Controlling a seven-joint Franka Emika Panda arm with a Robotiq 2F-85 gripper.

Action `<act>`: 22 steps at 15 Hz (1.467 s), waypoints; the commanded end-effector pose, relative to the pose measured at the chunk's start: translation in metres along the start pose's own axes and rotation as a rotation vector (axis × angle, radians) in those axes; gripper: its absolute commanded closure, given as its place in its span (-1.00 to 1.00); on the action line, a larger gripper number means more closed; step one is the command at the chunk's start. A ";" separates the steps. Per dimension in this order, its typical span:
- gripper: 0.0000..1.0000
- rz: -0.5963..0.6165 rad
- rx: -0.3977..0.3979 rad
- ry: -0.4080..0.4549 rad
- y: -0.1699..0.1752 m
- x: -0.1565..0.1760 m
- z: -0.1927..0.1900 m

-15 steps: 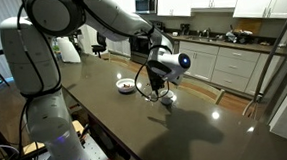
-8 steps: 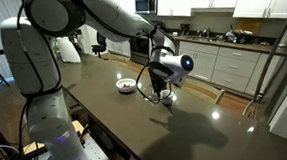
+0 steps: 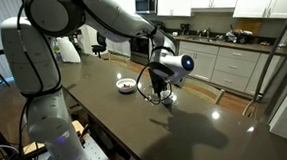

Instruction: Use the spoon to transfer one spoon of contents from the bowl to the glass cup

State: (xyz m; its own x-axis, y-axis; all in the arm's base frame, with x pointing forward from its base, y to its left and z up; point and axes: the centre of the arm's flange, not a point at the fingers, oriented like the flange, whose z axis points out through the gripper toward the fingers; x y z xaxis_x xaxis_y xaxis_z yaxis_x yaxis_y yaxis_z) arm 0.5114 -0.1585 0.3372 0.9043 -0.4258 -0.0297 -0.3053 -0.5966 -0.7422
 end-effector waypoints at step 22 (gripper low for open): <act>0.92 -0.094 -0.162 -0.057 -0.022 -0.005 0.025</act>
State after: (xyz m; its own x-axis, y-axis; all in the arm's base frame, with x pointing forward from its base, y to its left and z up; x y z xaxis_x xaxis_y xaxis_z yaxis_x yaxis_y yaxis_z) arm 0.5175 -0.1333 0.3318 0.9468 -0.3218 -0.0092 -0.2478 -0.7102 -0.6589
